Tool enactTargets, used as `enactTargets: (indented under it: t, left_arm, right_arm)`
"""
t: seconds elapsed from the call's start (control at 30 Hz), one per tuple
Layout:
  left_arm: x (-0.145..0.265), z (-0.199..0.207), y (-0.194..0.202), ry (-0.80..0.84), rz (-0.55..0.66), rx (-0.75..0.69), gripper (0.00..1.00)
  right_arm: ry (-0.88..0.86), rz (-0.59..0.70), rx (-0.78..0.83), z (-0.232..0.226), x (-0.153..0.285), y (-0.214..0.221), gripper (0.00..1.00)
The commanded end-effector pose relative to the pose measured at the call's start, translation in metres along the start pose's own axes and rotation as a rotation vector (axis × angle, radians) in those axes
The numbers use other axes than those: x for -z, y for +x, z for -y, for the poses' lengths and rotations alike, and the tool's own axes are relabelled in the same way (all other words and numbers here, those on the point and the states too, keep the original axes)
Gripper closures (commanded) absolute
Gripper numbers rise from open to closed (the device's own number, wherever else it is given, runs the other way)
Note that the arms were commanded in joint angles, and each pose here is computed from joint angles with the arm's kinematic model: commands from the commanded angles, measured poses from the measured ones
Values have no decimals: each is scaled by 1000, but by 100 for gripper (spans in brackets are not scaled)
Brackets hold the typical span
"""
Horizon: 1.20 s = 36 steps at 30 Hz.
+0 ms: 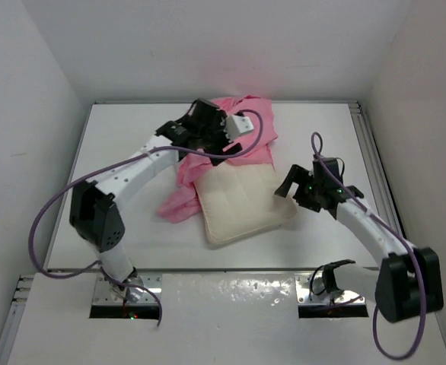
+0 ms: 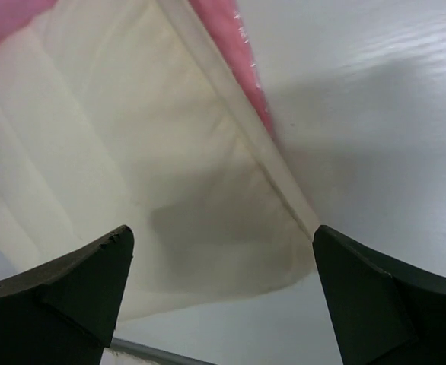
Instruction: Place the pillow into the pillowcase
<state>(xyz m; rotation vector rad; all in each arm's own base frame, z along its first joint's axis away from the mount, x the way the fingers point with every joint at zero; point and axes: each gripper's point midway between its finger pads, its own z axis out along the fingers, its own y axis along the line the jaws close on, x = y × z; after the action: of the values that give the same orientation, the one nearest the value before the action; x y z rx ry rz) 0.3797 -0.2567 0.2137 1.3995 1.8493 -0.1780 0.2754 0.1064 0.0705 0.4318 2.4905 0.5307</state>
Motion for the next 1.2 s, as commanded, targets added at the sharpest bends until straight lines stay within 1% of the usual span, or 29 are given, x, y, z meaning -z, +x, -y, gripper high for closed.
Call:
enactTargets:
  t: [0.0, 0.03, 0.1, 0.13, 0.17, 0.23, 0.27, 0.33, 0.37, 0.43, 0.47, 0.5, 0.53, 0.6, 0.63, 0.67, 0.7, 0.73, 0.77, 0.8, 0.83, 0.93, 0.97, 1.03, 1.07, 1.1, 1.13, 1.17]
  left_arm:
    - [-54, -18, 11, -134, -112, -42, 27]
    - [-61, -23, 7, -160, -101, -63, 27]
    - [-79, -25, 17, -193, -131, -81, 26]
    - [-83, -31, 14, -223, -118, -91, 26]
    - [-87, -33, 15, -237, -123, -94, 26]
    - [-97, -34, 16, -248, -124, -87, 27]
    - [-103, -32, 19, -243, -130, -79, 36]
    - [-104, -32, 11, -238, -112, -47, 50]
    - [-106, -28, 7, -212, -94, -40, 67]
    - [-106, -20, -3, -172, -67, -12, 83]
    - [-106, -17, -5, -157, -62, -5, 94]
    - [-105, -13, -10, -144, -49, 4, 99]
    - [-105, -9, -11, -128, -49, 7, 100]
    - [-104, -1, -18, -100, -40, 5, 100]
    - [-103, 6, -19, -63, -40, 7, 100]
    - [-101, 8, -26, -54, -30, 6, 100]
    - [-99, 10, -32, -42, -18, 11, 100]
    - [-97, 18, -34, -5, -14, 15, 100]
    - [-94, 20, -39, 9, -4, 17, 100]
    - [-90, 21, -47, 16, 14, 23, 100]
    - [-87, 27, -50, 43, 21, 27, 100]
    - [-75, 34, -60, 86, 44, 36, 100]
    - [-69, 36, -63, 93, 49, 36, 100]
    - [-61, 38, -67, 99, 58, 31, 100]
    - [-58, 38, -69, 97, 60, 27, 100]
    - [-54, 38, -68, 95, 57, 27, 100]
    - [-48, 35, -70, 86, 62, 24, 100]
    - [-40, 31, -73, 68, 70, 24, 100]
  right_arm:
    - [3, 226, -138, 2, 35, -29, 1]
    - [14, 215, -175, 10, 34, -17, 1]
    - [-1, 220, -270, 11, 38, -8, 1]
    - [-7, 211, -307, 16, 39, 6, 1]
    - [-31, 195, -368, 11, 38, 15, 1]
    - [-50, 174, -424, 14, 35, 35, 1]
    - [-67, 157, -480, 10, 34, 43, 1]
    - [-92, 144, -532, 11, 27, 56, 1]
    - [-120, 130, -586, 5, 25, 61, 1]
    - [-198, 118, -619, -6, 16, 70, 1]
    - [-232, 115, -665, -11, 14, 70, 1]
    - [-264, 111, -672, -17, 11, 71, 1]
    - [-337, 125, -659, -32, 13, 68, 1]
    - [-312, 90, -644, -35, 3, 75, 1]
    - [-371, 99, -619, -51, 7, 68, 1]
    - [-335, 104, -613, -47, -3, 70, 1]
    - [-343, 112, -605, -50, -6, 68, 1]
    - [-398, 141, -596, -62, -5, 60, 1]
    - [-391, 153, -591, -62, -10, 58, 1]
    - [-348, 132, -597, -55, -23, 64, 1]
    - [-418, 164, -597, -66, -21, 52, 1]
    - [-497, 206, -599, -76, -27, 36, 15]
    - [-531, 217, -597, -84, -29, 27, 33]
    - [-557, 257, -589, -90, -31, 8, 58]
    - [-573, 277, -576, -95, -30, 0, 82]
    - [-593, 311, -560, -103, -28, -16, 94]
    - [-605, 326, -553, -106, -26, -23, 100]
    - [-626, 366, -545, -110, -20, -39, 100]
